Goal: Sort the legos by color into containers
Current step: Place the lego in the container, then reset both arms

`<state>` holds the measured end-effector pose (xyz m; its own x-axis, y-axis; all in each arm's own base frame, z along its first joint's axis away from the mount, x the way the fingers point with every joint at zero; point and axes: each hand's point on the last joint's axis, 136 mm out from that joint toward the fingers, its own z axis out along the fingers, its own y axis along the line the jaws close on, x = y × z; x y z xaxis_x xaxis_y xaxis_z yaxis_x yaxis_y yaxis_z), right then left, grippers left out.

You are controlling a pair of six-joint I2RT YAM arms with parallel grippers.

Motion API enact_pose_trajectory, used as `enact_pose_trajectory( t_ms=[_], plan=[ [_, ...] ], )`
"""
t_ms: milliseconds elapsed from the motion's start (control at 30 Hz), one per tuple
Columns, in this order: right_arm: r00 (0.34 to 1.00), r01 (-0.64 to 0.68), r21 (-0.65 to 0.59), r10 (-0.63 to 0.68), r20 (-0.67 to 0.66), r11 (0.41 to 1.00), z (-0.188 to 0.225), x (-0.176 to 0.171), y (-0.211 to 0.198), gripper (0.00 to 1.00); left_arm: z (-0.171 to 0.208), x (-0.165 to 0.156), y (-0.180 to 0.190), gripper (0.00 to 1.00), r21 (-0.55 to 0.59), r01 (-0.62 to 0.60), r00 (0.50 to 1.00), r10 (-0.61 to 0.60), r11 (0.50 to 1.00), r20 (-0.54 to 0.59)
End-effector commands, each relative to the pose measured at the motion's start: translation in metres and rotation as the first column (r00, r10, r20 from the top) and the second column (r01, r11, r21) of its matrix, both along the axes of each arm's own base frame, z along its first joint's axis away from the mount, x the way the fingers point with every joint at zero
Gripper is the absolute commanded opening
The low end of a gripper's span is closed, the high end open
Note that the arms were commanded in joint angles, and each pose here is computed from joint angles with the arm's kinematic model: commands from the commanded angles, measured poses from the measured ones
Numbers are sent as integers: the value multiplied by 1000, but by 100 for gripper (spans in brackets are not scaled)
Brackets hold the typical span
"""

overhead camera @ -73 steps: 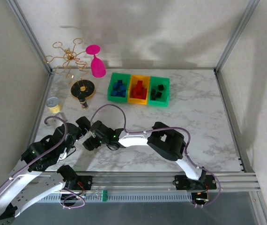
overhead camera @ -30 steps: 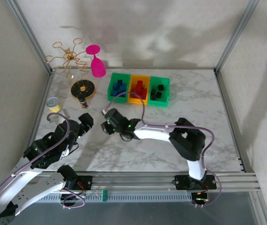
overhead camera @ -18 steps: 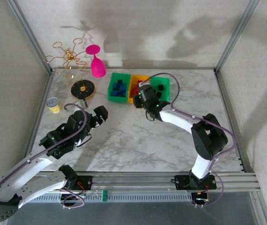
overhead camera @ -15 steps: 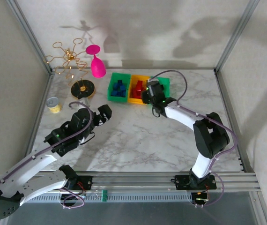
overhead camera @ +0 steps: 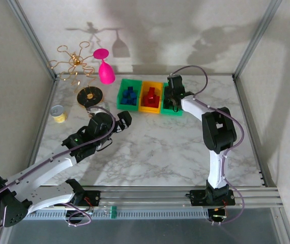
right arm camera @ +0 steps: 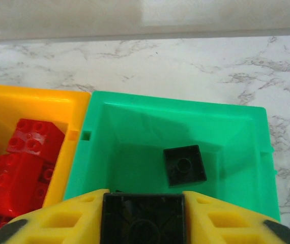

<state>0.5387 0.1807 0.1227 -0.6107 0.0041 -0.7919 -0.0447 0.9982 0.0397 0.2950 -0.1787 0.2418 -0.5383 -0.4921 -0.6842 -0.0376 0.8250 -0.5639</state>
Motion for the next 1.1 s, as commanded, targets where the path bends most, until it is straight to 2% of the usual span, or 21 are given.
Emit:
enact_pose_trajectory(
  t_ms=[0, 100, 233, 300, 400, 467, 567, 667, 733, 800, 867, 933, 967, 1067],
  plan=[
    [999, -18, 12, 18, 36, 1000, 26, 4, 1, 48, -4, 4, 1, 100, 19, 5, 1000, -6, 1000, 10],
    [997, -37, 32, 35, 67, 999, 48, -1, 2, 53, -3, 6, 1, 100, 28, 4, 1000, -5, 1000, 16],
    [992, -42, 58, 35, 121, 997, 82, -16, -5, 65, 0, 10, 4, 100, 45, -10, 999, 8, 999, 34],
    [989, -23, 73, 12, 151, 997, 97, -25, -16, 75, 4, 14, 9, 100, 64, -30, 998, 27, 997, 56],
    [980, 20, 125, -45, 195, 992, 119, -44, -46, 98, 12, 22, 24, 100, 111, -93, 989, 79, 989, 124],
    [967, 89, 133, -118, 225, 987, 128, -59, -76, 99, 15, 28, 48, 100, 142, -197, 970, 172, 970, 169],
    [925, 241, 140, -271, 268, 960, 127, -86, -135, 99, 16, 38, 93, 100, 215, -376, 915, 324, 902, 241],
    [851, 412, 153, -439, 287, 898, 103, -117, -199, 99, 5, 48, 144, 100, 278, -546, 833, 477, 790, 280],
    [800, 499, 154, -521, 297, 853, 82, -135, -235, 99, -7, 50, 180, 100, 321, -655, 755, 576, 684, 315],
    [773, 544, 129, -555, 308, 829, 60, -151, -256, 99, -23, 51, 204, 100, 350, -699, 715, 613, 623, 336],
    [770, 536, 123, -543, 334, 835, 41, -159, -265, 98, -35, 47, 223, 100, 379, -731, 682, 632, 567, 370],
    [777, 520, 94, -516, 361, 849, 26, -163, -268, 99, -49, 46, 240, 100, 387, -741, 671, 632, 549, 387],
    [777, 517, 81, -507, 373, 852, 22, -163, -269, 99, -55, 45, 246, 100, 371, -741, 672, 629, 560, 392],
    [810, 476, 43, -456, 369, 879, 6, -156, -266, 99, -70, 43, 256, 100, 256, -728, 674, 597, 636, 434]
  ],
)
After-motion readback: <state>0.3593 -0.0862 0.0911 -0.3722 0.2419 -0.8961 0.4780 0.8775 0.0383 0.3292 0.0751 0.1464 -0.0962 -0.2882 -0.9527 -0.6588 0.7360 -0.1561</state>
